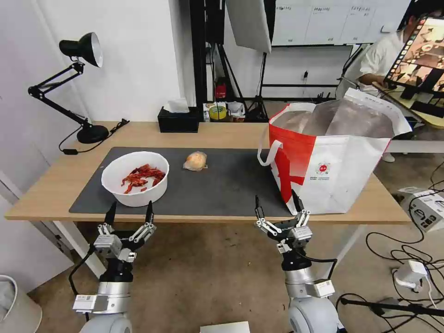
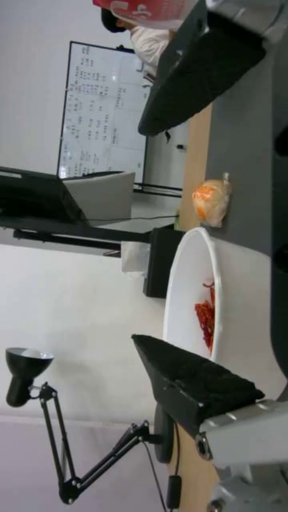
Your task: Pick up the trash from the table and place it into the takeout bag.
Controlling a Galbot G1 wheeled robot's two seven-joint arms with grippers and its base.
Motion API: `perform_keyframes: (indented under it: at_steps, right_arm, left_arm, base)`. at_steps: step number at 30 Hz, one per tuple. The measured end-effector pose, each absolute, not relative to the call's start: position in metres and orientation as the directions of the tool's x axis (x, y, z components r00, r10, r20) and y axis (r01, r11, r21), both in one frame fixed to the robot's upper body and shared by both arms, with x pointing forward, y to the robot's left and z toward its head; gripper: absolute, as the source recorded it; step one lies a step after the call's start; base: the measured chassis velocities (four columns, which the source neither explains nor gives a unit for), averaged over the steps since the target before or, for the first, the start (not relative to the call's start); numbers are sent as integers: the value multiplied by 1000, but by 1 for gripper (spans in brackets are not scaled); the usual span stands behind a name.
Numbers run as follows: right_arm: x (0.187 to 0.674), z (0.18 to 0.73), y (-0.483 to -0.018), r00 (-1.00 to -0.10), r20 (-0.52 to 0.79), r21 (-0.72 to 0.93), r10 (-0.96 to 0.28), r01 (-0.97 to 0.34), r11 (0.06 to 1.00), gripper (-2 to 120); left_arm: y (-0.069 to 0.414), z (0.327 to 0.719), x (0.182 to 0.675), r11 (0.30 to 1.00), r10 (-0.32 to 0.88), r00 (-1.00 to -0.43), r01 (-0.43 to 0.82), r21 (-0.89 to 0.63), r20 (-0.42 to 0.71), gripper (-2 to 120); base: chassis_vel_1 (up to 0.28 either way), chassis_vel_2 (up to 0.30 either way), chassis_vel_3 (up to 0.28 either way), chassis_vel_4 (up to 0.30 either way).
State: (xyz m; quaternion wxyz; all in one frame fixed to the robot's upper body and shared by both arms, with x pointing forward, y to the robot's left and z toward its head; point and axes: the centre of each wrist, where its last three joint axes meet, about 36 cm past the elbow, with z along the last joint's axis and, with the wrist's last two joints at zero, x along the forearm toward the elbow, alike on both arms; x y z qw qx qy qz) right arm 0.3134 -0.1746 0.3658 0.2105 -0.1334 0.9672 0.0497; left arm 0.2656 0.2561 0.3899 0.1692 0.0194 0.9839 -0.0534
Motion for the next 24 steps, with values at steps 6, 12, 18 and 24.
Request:
perform_keyframes:
  at_steps: [6, 12, 18, 24]
  right_arm:
    - [322, 377, -170, -891, -377, 37, -252, -286, 957, 100]
    - [336, 395, -167, -907, -326, 47, -268, -298, 953, 100]
    - [352, 415, -164, -923, -231, 77, -308, -333, 940, 100]
    - [368, 430, -165, -927, -181, 91, -329, -349, 933, 100]
  left_arm:
    - [254, 391, 263, 993, 24, -942, 61, -100, -333, 100]
    - [251, 391, 262, 992, 31, -943, 69, -102, -332, 100]
    - [251, 395, 264, 992, 32, -939, 71, -101, -342, 100]
    - [249, 396, 264, 991, 38, -939, 78, -104, -342, 100]
  base:
    - [0, 0, 0, 0]
    - [0, 0, 0, 0]
    - [0, 0, 0, 0]
    - [0, 0, 0, 0]
